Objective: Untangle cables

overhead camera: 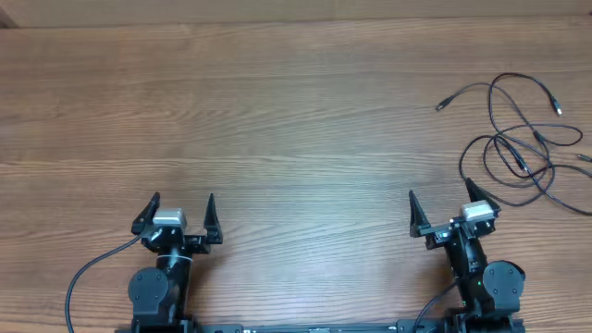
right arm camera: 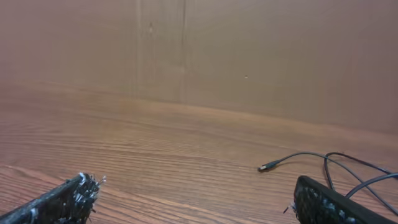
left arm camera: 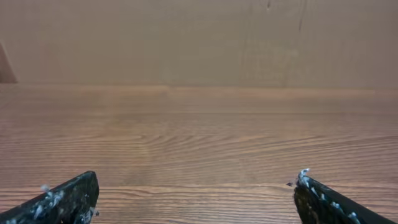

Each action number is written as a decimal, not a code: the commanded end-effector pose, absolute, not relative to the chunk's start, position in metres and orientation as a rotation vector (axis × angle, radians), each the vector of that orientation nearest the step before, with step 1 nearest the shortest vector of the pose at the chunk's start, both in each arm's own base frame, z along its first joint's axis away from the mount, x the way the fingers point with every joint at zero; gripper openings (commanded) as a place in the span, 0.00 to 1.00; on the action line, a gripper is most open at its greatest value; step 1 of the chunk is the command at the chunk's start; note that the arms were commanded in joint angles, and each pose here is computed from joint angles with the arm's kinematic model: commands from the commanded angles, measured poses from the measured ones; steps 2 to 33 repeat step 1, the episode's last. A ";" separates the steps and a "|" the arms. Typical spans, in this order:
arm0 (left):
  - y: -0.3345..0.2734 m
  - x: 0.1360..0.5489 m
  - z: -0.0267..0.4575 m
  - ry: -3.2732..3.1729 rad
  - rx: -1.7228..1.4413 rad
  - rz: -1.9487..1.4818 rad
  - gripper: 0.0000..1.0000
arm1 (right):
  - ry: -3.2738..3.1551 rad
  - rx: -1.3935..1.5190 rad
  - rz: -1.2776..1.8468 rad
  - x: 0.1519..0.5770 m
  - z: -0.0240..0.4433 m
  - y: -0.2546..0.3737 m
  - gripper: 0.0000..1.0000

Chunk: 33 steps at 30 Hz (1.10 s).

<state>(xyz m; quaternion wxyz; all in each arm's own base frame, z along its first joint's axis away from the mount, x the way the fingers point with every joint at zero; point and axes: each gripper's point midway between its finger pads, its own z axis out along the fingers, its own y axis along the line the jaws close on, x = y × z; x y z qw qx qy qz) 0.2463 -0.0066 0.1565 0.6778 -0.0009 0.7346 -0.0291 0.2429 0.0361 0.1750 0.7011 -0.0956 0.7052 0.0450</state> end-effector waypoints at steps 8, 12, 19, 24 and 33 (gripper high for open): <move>-0.008 0.246 0.157 1.644 0.029 -0.050 1.00 | 1.568 -0.217 0.109 0.243 0.173 0.038 1.00; -0.008 0.246 0.157 1.644 0.029 -0.050 1.00 | 1.568 -0.217 0.109 0.243 0.173 0.038 1.00; -0.008 0.246 0.157 1.644 0.029 -0.050 1.00 | 1.568 -0.217 0.109 0.243 0.173 0.038 1.00; -0.008 0.246 0.157 1.644 0.029 -0.050 1.00 | 1.568 -0.217 0.109 0.243 0.173 0.038 1.00; -0.008 0.246 0.157 1.644 0.029 -0.050 1.00 | 1.568 -0.217 0.109 0.243 0.173 0.038 1.00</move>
